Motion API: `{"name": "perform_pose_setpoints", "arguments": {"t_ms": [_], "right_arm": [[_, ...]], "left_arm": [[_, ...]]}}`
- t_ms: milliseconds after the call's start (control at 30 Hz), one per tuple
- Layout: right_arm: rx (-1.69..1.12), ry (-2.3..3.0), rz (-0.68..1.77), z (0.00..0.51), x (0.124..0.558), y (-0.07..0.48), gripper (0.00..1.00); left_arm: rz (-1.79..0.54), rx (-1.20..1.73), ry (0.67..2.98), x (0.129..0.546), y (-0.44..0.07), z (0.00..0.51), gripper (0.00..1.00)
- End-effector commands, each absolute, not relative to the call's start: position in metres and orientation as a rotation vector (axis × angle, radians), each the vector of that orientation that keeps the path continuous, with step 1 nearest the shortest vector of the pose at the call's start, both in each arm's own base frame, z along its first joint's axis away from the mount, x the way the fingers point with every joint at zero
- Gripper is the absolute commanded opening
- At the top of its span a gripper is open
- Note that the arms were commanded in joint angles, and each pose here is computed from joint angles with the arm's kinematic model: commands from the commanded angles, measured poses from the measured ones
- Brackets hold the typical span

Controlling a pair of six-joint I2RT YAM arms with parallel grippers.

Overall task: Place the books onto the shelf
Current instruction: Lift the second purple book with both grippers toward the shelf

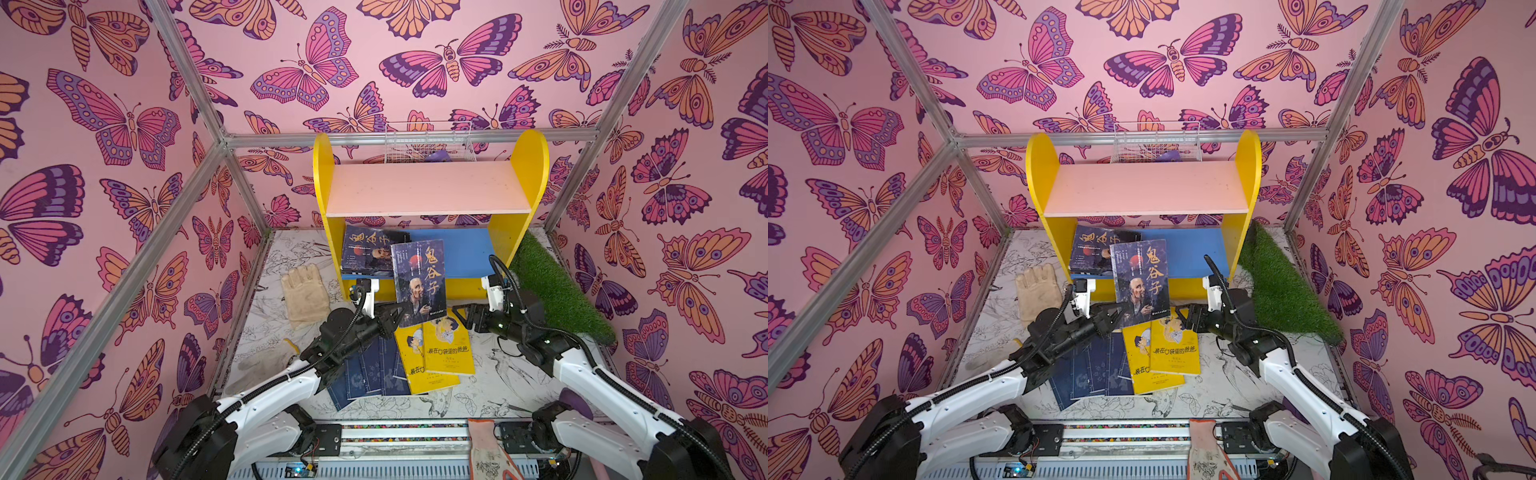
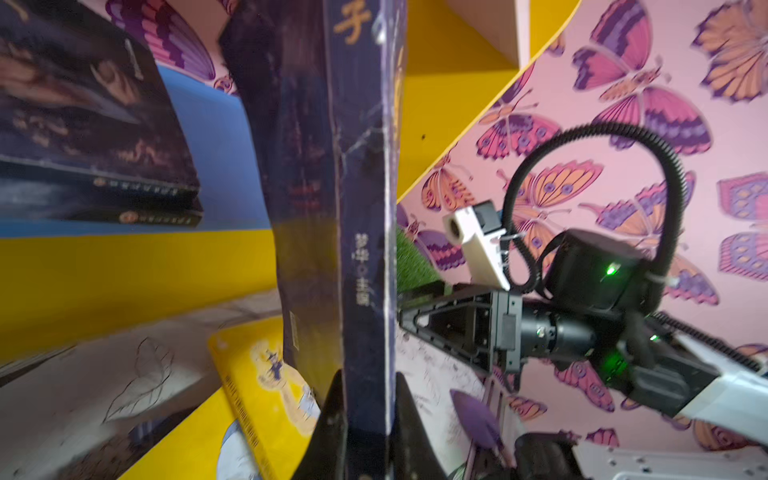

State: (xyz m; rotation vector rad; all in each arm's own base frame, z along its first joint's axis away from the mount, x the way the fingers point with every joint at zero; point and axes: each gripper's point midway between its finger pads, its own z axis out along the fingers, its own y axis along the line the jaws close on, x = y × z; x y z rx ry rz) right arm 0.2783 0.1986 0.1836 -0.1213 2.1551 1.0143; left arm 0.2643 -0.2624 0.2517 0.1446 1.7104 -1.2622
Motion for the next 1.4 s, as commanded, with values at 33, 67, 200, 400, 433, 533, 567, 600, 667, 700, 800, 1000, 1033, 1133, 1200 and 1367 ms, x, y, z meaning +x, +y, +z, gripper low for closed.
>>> {"name": "perform_pose_setpoints", "arguments": {"t_ms": [33, 67, 200, 400, 433, 533, 567, 600, 667, 700, 800, 1000, 1033, 1133, 1200, 1367], "right_arm": [[-0.348, 1.957, 1.418, 0.252, 0.259, 0.246, 0.74], [-0.373, 1.931, 1.462, 0.259, 0.257, 0.252, 0.75], [-0.511, 1.874, 1.555, 0.28, 0.243, 0.276, 0.76], [-0.589, 1.869, 1.615, 0.288, 0.238, 0.303, 0.79], [-0.582, 1.869, 1.623, 0.289, 0.24, 0.305, 0.79], [-0.583, 1.858, 1.665, 0.291, 0.244, 0.311, 0.78], [-0.582, 1.861, 1.67, 0.29, 0.245, 0.312, 0.77], [-0.582, 1.862, 1.676, 0.289, 0.245, 0.312, 0.77], [-0.57, 1.861, 1.676, 0.289, 0.248, 0.313, 0.77], [-0.557, 1.857, 1.673, 0.29, 0.251, 0.314, 0.77], [-0.5, 1.826, 1.654, 0.297, 0.263, 0.314, 0.76], [-0.233, 1.736, 1.673, 0.31, 0.297, 0.306, 0.71], [-0.212, 1.716, 1.705, 0.313, 0.3, 0.307, 0.71], [-0.181, 1.656, 1.78, 0.326, 0.305, 0.31, 0.68], [-0.196, 1.615, 1.825, 0.334, 0.306, 0.314, 0.62], [-0.078, 1.568, 1.806, 0.337, 0.319, 0.305, 0.42]], "left_arm": [[-1.398, -0.032, 1.358, 0.274, -0.242, 0.329, 0.0], [-1.406, -0.047, 1.34, 0.276, -0.242, 0.333, 0.0], [-1.407, -0.122, 1.292, 0.286, -0.236, 0.338, 0.0], [-1.445, -0.139, 1.242, 0.291, -0.239, 0.346, 0.0], [-1.461, -0.151, 1.226, 0.291, -0.238, 0.348, 0.0], [-1.472, -0.18, 1.212, 0.298, -0.239, 0.345, 0.0], [-1.475, -0.182, 1.206, 0.3, -0.24, 0.347, 0.0], [-1.477, -0.179, 1.204, 0.301, -0.242, 0.348, 0.0], [-1.493, -0.163, 1.194, 0.301, -0.246, 0.353, 0.0], [-1.498, -0.154, 1.191, 0.301, -0.247, 0.355, 0.0], [-1.515, -0.143, 1.193, 0.301, -0.251, 0.356, 0.0], [-1.523, -0.171, 1.212, 0.3, -0.248, 0.346, 0.0], [-1.524, -0.172, 1.214, 0.3, -0.248, 0.345, 0.0], [-1.529, -0.18, 1.226, 0.299, -0.248, 0.34, 0.0], [-1.527, -0.181, 1.228, 0.298, -0.248, 0.339, 0.0], [-1.515, -0.191, 1.249, 0.297, -0.247, 0.329, 0.0]]}}
